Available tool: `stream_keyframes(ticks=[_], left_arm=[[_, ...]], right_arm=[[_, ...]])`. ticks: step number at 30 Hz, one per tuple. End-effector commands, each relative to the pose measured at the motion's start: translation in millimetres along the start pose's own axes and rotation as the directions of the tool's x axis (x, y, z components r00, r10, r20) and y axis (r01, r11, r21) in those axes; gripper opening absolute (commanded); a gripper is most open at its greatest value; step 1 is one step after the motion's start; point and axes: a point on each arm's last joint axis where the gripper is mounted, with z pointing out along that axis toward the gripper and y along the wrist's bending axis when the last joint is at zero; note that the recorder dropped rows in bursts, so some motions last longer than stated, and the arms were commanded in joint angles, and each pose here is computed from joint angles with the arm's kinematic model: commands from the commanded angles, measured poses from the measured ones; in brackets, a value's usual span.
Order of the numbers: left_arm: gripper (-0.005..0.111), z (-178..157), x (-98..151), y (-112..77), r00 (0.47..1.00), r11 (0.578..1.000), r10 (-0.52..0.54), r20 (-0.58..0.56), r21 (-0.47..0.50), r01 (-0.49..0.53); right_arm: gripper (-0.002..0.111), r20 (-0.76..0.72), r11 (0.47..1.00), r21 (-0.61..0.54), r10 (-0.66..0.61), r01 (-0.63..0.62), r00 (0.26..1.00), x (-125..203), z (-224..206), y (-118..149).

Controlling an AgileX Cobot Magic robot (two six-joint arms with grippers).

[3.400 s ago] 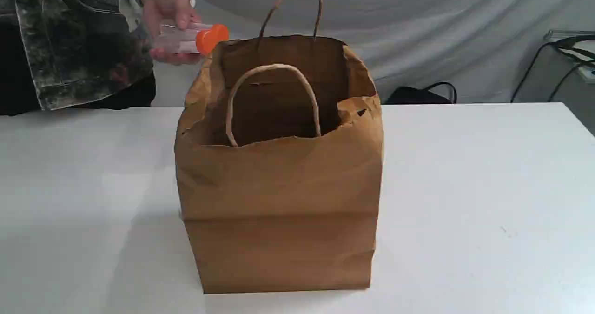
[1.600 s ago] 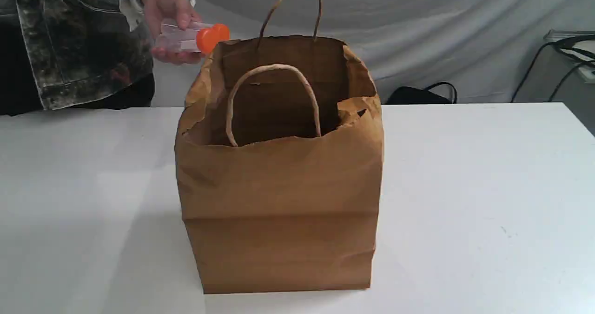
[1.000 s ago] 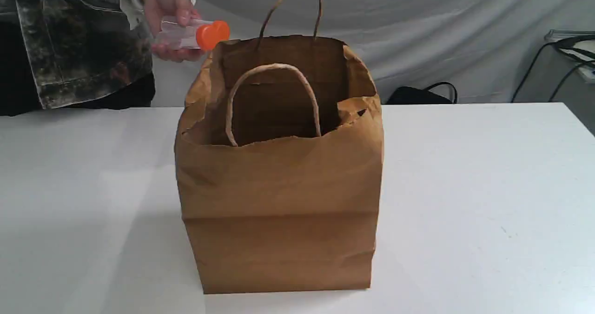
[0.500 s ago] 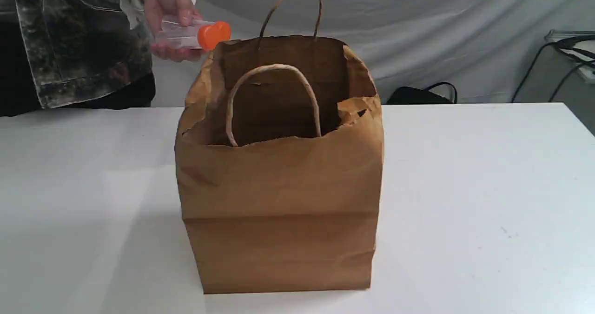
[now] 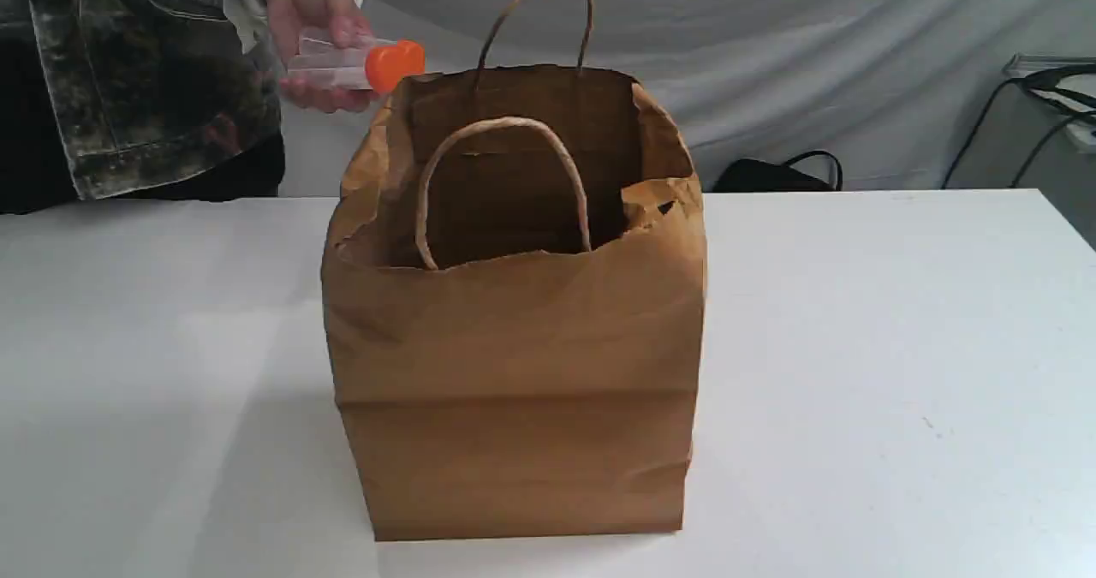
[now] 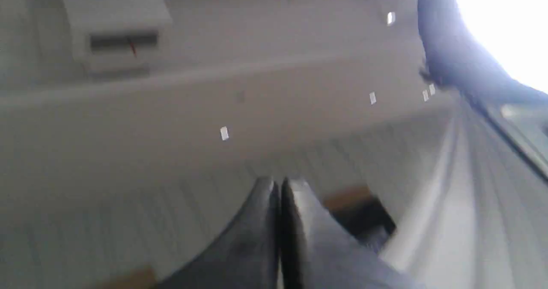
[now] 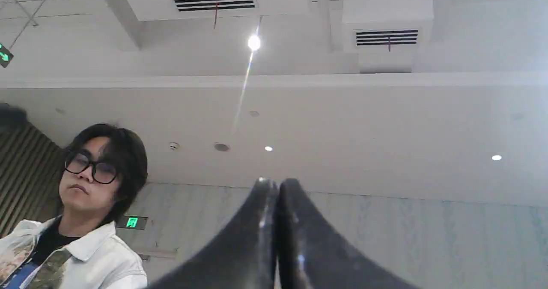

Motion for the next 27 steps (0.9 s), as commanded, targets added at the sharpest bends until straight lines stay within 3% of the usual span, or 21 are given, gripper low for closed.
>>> stream_keyframes(ticks=[1,2,4,5,7,9,10,11,12,13,14,15,17,18,20,22,24,27], left_arm=[[0.0,24,42,17.0,0.913,0.991,0.134,-0.386,0.046,-0.126],[0.0,26,49,18.7,0.86,0.963,0.268,-0.433,0.123,-0.238],[0.0,29,61,21.6,0.786,0.909,0.417,-0.457,0.194,-0.37],[0.0,29,64,24.3,0.732,0.861,0.507,-0.456,0.222,-0.458],[0.0,27,65,31.5,0.661,0.813,0.568,-0.49,0.211,-0.542],[0.0,26,60,47.3,0.684,0.854,0.439,-0.582,0.033,-0.52],[0.0,25,56,57.1,0.724,0.88,0.302,-0.62,-0.111,-0.463],[0.0,22,55,67.1,0.753,0.882,0.135,-0.644,-0.269,-0.387],[0.0,19,54,74.9,0.747,0.858,0.032,-0.664,-0.365,-0.361],[0.0,16,56,82.5,0.708,0.824,-0.044,-0.705,-0.427,-0.374],[0.0,12,61,87.3,0.63,0.806,-0.097,-0.771,-0.432,-0.405],[0.0,11,64,87.6,0.572,0.815,-0.094,-0.815,-0.393,-0.426],[0.0,11,83,78.3,0.405,0.893,-0.186,-0.895,-0.327,-0.31],[0.0,13,90,72.3,0.337,0.934,-0.157,-0.928,-0.251,-0.256],[0.0,23,106,55.8,0.248,0.976,-0.201,-0.948,-0.215,-0.032],[0.0,34,114,40.8,0.191,0.962,-0.238,-0.952,-0.203,0.184],[0.0,45,119,28.7,0.148,0.92,-0.226,-0.963,-0.161,0.357],[0.0,67,131,24.4,0.196,0.871,-0.239,-0.951,-0.121,0.476]], right_arm=[[0.0,-0.015,1.0,-0.003,-0.001,0.001,1.0,2,0,0],[0.0,-0.015,1.0,-0.003,-0.001,0.001,1.0,2,0,0],[0.0,-0.013,1.0,-0.003,-0.001,0.001,1.0,2,0,0],[0.0,-0.013,1.0,-0.003,-0.001,0.001,1.0,2,0,0],[0.0,-0.013,1.0,-0.003,0.001,-0.001,1.0,2,0,0],[0.0,-0.013,1.0,-0.003,0.003,-0.003,1.0,2,0,0],[0.0,-0.013,1.0,-0.003,0.011,-0.011,1.0,2,0,0],[0.0,-0.013,1.0,-0.003,0.017,-0.017,1.0,2,0,0],[0.0,-0.009,1.0,-0.003,0.027,-0.027,1.0,1,0,0],[0.0,-0.008,0.999,-0.003,0.034,-0.034,0.999,1,0,0],[0.0,-0.006,0.999,-0.004,0.034,-0.034,0.999,1,0,0],[0.0,-0.006,0.999,-0.004,0.034,-0.034,0.999,1,0,0],[0.0,-0.006,0.999,-0.004,0.034,-0.034,0.999,1,0,0],[0.0,-0.006,0.999,-0.004,0.034,-0.034,0.999,1,0,0],[0.0,-0.006,0.999,-0.004,0.034,-0.034,0.999,1,0,0],[0.0,-0.008,0.999,-0.002,0.035,-0.035,0.999,1,0,0],[0.0,-0.008,0.999,-0.002,0.033,-0.033,0.999,1,0,0],[0.0,-0.008,0.999,-0.002,0.033,-0.033,0.999,1,0,0]])
